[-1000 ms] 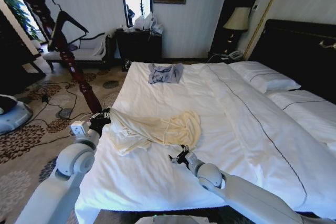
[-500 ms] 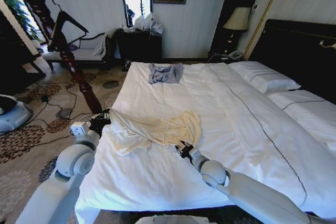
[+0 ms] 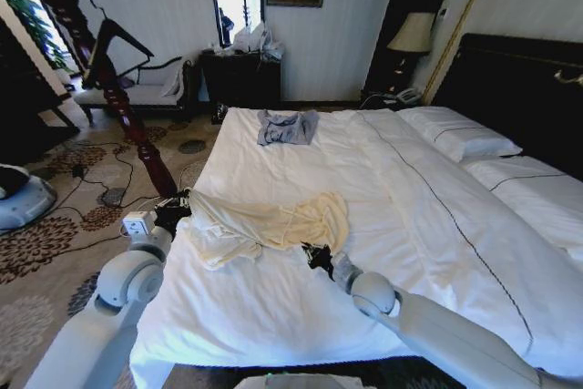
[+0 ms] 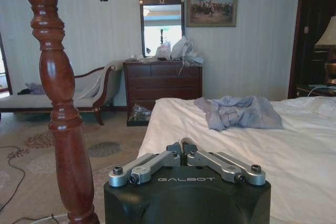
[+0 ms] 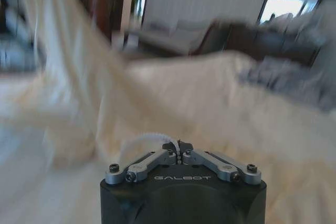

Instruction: Pick up the clothes from the bed and hang them on the clothes hanger.

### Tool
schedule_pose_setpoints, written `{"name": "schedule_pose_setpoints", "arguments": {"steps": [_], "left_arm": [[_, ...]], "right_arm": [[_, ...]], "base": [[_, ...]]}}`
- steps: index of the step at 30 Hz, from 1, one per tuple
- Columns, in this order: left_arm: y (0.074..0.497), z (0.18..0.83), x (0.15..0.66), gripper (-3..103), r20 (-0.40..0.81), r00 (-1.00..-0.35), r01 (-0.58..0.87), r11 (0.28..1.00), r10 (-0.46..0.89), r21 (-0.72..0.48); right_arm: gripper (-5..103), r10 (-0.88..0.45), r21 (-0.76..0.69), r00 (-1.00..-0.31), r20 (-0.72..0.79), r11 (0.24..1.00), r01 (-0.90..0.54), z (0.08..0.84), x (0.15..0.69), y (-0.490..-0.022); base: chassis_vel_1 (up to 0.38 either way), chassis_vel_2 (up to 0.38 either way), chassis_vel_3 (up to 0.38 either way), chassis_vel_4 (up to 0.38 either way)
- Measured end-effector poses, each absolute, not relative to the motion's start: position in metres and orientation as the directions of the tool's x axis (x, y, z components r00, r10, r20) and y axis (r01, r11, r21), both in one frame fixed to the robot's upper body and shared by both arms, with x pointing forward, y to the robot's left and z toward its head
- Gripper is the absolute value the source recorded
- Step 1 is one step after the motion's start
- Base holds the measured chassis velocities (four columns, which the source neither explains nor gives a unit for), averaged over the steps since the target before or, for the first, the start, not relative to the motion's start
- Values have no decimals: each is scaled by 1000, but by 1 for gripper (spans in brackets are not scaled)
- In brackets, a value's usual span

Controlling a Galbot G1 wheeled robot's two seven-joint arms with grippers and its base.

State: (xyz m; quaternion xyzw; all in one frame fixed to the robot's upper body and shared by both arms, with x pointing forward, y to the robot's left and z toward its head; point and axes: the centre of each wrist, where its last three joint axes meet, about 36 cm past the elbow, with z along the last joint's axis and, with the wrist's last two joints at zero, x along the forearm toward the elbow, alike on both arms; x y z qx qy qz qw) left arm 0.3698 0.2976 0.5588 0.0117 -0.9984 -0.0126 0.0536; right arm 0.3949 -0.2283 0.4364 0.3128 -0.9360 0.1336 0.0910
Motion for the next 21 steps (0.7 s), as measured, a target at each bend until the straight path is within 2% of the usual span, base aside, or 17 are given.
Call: {"name": "schedule_pose_setpoints", "arguments": {"steps": [1,2,5,7,8,10,11,14,15,21], "left_arm": [[301,564,371,0,95,-995,-16,1000,-18,23],[301,564,371,0,95,-995,-16,1000,-18,23],[314,581,378,0,34,-999,-6,999,-8,34],[328,602,385,0,-28,-1000,-6,998,-4,56],[328,602,385,0,-28,-1000,-6,998,-4,56],[342,628,395,0,-91,-996,-1,998,5,67],[354,649,405,0,-144,-990,4,998,14,68],[364,675,417,0,-193,-981,7,998,19,63],[375,706,428,0,-257,-966,17,998,30,52],[393,781,433,0,-379,-923,63,997,71,32]], "right_arm": [[1,-567,-150,-807,166,794,-589,460,406,-238],[1,-567,-150,-807,166,794,-589,460,406,-238],[1,-545,-69,-839,-5,837,-543,513,431,-268],[1,-507,-62,-852,-130,862,-503,559,449,-295],[1,-507,-62,-852,-130,862,-503,559,449,-295],[1,-462,-60,-858,-227,885,-461,604,463,-318],[1,-424,-37,-853,-304,900,-434,639,470,-332],[1,-388,-6,-844,-370,910,-416,669,474,-342],[1,-361,17,-830,-425,914,-406,696,476,-349],[1,-321,33,-773,-548,914,-403,764,454,-367]], "base": [[0,0,0,0],[0,0,0,0],[0,0,0,0],[0,0,0,0],[0,0,0,0],[0,0,0,0],[0,0,0,0],[0,0,0,0],[0,0,0,0],[0,0,0,0]]}}
